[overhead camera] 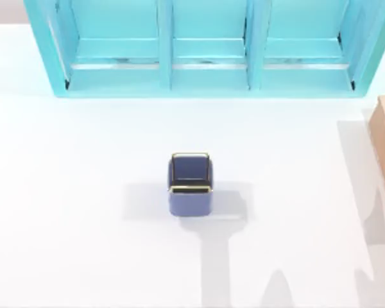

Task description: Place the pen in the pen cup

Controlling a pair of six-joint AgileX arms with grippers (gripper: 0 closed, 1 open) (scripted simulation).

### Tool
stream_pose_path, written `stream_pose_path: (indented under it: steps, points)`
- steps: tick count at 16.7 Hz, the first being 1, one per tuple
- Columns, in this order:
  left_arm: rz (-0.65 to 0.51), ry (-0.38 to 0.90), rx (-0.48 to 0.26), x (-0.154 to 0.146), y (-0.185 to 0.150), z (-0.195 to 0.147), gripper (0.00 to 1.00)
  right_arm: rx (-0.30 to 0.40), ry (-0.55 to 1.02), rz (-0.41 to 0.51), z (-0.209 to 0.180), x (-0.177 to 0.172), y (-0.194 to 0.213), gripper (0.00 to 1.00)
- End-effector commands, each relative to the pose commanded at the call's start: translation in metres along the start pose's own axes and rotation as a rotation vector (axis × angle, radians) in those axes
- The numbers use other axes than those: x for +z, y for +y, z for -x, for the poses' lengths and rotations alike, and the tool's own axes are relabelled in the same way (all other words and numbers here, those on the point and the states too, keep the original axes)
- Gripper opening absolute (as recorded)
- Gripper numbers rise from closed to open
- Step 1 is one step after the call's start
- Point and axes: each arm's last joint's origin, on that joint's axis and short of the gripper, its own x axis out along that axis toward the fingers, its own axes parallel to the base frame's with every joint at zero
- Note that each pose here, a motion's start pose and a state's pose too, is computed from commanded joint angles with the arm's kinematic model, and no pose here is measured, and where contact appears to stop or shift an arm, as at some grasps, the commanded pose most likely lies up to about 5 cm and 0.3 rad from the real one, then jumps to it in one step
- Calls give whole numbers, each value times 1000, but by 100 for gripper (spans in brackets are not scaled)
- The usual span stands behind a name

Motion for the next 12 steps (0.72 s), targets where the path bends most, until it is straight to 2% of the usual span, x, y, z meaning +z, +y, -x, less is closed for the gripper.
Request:
stream_pose_path:
  steps: [4,8,12]
  points:
    - [2,5,2,-5,0,-38,100,0,0,0,0,0,0,100]
    - [3,7,3,-6,0,-41,100,0,0,0,0,0,0,100]
    - [3,7,3,-6,0,-41,70,0,0,0,0,0,0,100]
